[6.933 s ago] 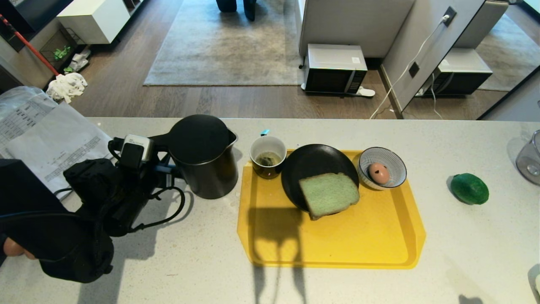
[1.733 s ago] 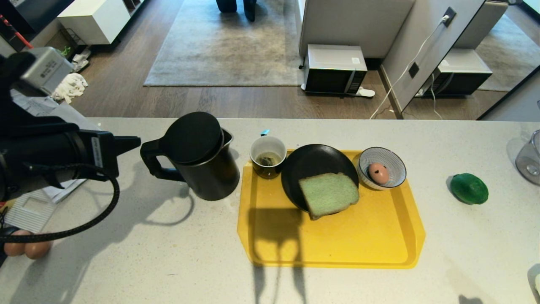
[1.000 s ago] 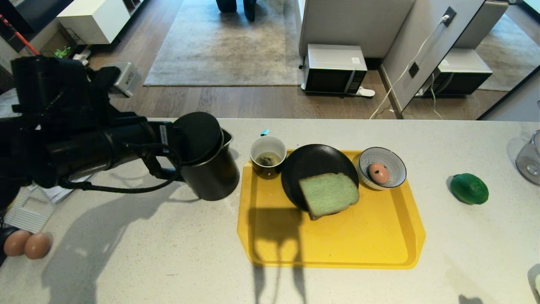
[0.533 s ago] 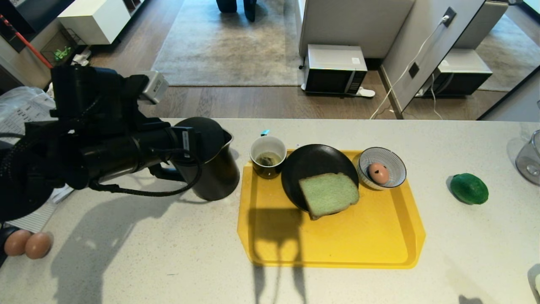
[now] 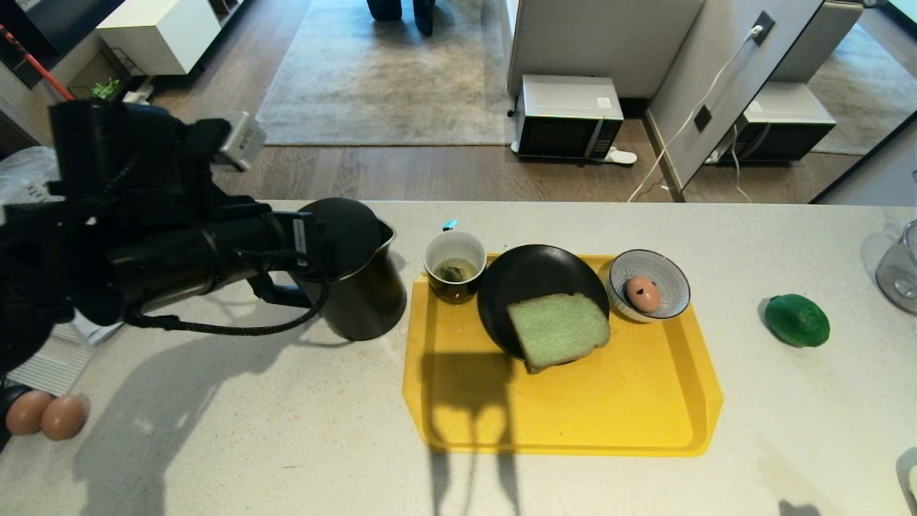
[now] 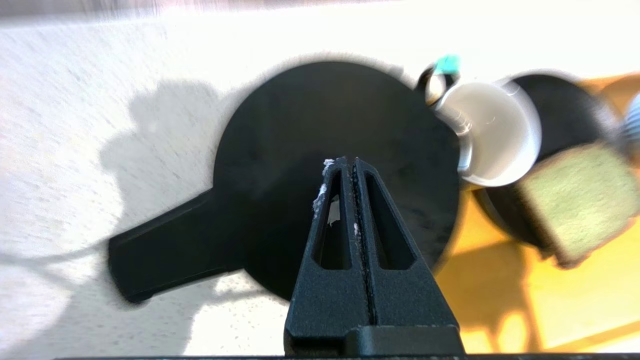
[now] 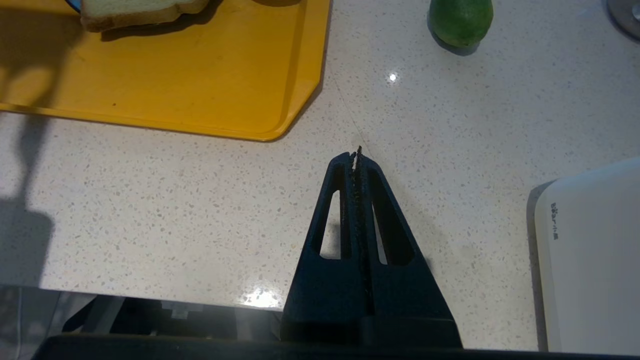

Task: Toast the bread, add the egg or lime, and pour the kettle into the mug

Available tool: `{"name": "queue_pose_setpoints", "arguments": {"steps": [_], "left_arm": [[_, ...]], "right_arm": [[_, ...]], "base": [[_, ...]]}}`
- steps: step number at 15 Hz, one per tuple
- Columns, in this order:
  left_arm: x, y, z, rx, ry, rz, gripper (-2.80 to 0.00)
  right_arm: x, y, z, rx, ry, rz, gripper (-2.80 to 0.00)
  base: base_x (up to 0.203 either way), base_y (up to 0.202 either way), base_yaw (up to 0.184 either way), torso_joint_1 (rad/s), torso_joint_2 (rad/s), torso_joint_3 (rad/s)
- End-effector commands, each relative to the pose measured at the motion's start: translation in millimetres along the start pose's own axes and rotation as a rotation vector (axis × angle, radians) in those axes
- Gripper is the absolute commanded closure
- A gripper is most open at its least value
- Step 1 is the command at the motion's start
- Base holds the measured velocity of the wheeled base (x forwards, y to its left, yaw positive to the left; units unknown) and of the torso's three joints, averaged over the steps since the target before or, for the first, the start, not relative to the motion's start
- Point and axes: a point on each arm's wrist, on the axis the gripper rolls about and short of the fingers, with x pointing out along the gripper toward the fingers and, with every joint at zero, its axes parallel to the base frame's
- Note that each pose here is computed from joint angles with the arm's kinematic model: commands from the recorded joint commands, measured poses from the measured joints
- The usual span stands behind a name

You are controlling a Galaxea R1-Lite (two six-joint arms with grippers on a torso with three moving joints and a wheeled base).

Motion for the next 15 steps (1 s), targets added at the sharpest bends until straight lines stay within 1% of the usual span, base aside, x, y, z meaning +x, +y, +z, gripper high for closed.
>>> {"name": "queue_pose_setpoints", "arguments": {"steps": [1,3,5,6,8,10,11,12,14,15], "left_arm": [[-43.4,4.6,19.8,-0.013,-0.115,-0.001,0.0],[-73.6,8.1,28.7,-0.021,-0.184,0.003,0.0],[-101.8,12.6,32.7,-0.028,-0.244,0.013,0.0],[-114.1,16.9,31.4,-0.028,-0.265,0.03,0.0],[-136.2,23.7,19.5,-0.024,-0.282,0.06,0.0],[-155.7,34.0,13.8,-0.032,-0.316,0.134,0.0],[-166.2,37.9,16.7,-0.033,-0.352,0.17,0.0],[-176.1,39.3,24.2,-0.034,-0.397,0.192,0.0],[-191.7,40.8,33.3,-0.028,-0.461,0.23,0.0],[-199.6,42.7,38.3,-0.027,-0.495,0.267,0.0]], "right_arm": [[0.0,0.0,0.0,-0.001,0.001,0.001,0.0],[0.0,0.0,0.0,-0.001,0.001,0.001,0.0],[0.0,0.0,0.0,-0.001,0.001,0.001,0.0],[0.0,0.0,0.0,-0.001,0.001,0.001,0.0],[0.0,0.0,0.0,-0.001,0.001,0.001,0.0],[0.0,0.0,0.0,-0.001,0.001,0.001,0.0],[0.0,0.0,0.0,-0.001,0.001,0.001,0.0],[0.0,0.0,0.0,-0.001,0.001,0.001,0.0],[0.0,0.0,0.0,-0.001,0.001,0.001,0.0],[0.0,0.0,0.0,-0.001,0.001,0.001,0.0]], "base": [[0.0,0.0,0.0,0.0,0.0,0.0],[0.0,0.0,0.0,0.0,0.0,0.0],[0.0,0.0,0.0,0.0,0.0,0.0],[0.0,0.0,0.0,0.0,0.0,0.0],[0.0,0.0,0.0,0.0,0.0,0.0],[0.0,0.0,0.0,0.0,0.0,0.0],[0.0,0.0,0.0,0.0,0.0,0.0],[0.0,0.0,0.0,0.0,0.0,0.0],[0.0,0.0,0.0,0.0,0.0,0.0],[0.0,0.0,0.0,0.0,0.0,0.0]]}}
